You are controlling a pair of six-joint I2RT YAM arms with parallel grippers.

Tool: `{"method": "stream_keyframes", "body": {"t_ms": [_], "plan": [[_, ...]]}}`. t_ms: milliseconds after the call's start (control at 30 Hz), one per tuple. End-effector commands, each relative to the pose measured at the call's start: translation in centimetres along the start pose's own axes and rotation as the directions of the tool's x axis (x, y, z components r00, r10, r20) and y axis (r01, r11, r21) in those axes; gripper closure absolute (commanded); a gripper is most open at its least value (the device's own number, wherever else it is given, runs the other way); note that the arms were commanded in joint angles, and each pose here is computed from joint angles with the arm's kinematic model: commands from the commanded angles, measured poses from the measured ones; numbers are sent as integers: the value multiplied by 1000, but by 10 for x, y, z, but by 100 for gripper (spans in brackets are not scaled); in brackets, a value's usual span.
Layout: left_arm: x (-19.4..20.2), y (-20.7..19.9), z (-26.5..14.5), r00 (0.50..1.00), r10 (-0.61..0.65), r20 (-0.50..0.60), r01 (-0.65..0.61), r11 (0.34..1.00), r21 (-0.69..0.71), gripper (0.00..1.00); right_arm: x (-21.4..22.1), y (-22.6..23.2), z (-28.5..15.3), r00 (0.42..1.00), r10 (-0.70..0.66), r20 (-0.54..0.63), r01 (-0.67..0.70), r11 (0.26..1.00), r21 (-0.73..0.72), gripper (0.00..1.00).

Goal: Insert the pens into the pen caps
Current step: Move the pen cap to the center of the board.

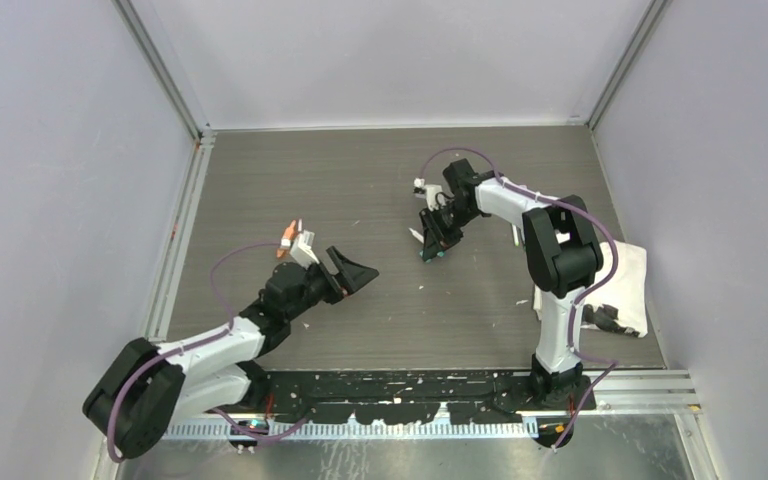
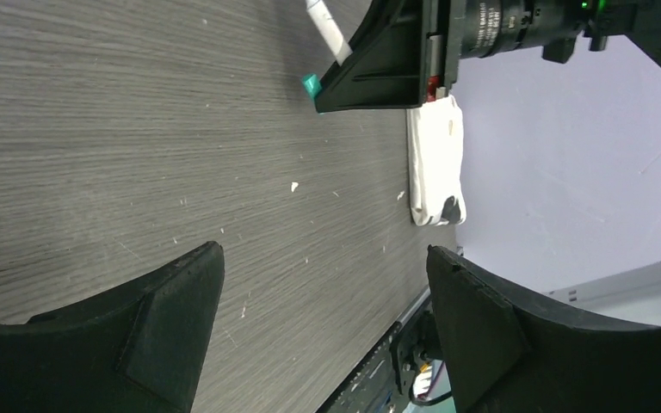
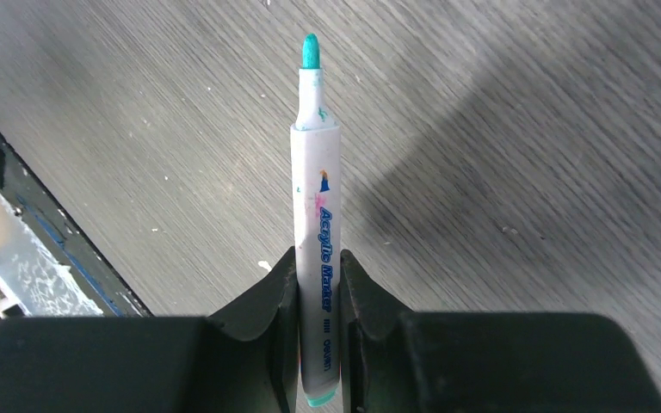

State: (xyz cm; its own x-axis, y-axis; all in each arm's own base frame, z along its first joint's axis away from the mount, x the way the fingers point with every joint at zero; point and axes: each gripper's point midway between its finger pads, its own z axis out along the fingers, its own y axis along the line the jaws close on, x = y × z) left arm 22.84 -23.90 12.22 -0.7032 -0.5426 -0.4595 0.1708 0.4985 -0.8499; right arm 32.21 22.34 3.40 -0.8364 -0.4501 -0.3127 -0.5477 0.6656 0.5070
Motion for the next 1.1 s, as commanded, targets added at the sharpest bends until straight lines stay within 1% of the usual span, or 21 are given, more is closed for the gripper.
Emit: {"method": "stream_keyframes", "body": {"t_ms": [0,67,167,233,300,333,400,433,533,733,767,833,867,933,1067], "plan": [[-12,-15,12,998,-19,58,17,999,51,12,-10,20,0,999,-15,38,17,998,-57,99],[-8,-12,18,999,-27,45,25,999,39,12,-10,28,3,999,-28,35,31,996,-79,98],[-1,-6,27,998,-49,31,49,999,19,13,-11,43,4,999,-20,45,27,987,-158,97],[3,-4,35,997,-67,27,67,998,10,15,-13,51,4,998,-13,54,24,978,-208,97],[6,-2,42,995,-92,27,91,996,6,19,-13,52,6,998,0,58,13,975,-224,96],[6,-2,46,995,-98,33,98,995,13,23,-10,51,9,999,6,50,5,976,-216,95],[5,0,51,993,-112,45,111,994,20,27,-6,42,15,999,9,33,-3,984,-179,91],[5,1,54,992,-114,50,113,993,22,28,-4,37,17,1000,13,25,-9,987,-160,91],[5,5,58,992,-116,54,115,993,10,29,0,25,23,1000,12,9,-11,995,-102,91],[8,15,59,993,-105,53,107,994,-21,29,1,20,26,998,-58,-8,58,998,-15,89],[9,17,60,993,-106,50,108,994,-29,29,2,22,28,998,-63,-11,62,998,-22,89],[11,19,63,992,-116,43,118,992,-40,29,1,33,28,998,-58,-5,57,995,-82,91],[11,19,65,991,-129,43,131,990,-42,30,1,45,27,998,-56,2,56,987,-149,92],[9,20,70,986,-156,60,159,987,-36,32,0,58,25,999,-51,16,53,973,-224,94],[-16,19,78,964,-172,202,171,985,21,32,1,65,24,998,-67,22,70,962,-265,95]]}}
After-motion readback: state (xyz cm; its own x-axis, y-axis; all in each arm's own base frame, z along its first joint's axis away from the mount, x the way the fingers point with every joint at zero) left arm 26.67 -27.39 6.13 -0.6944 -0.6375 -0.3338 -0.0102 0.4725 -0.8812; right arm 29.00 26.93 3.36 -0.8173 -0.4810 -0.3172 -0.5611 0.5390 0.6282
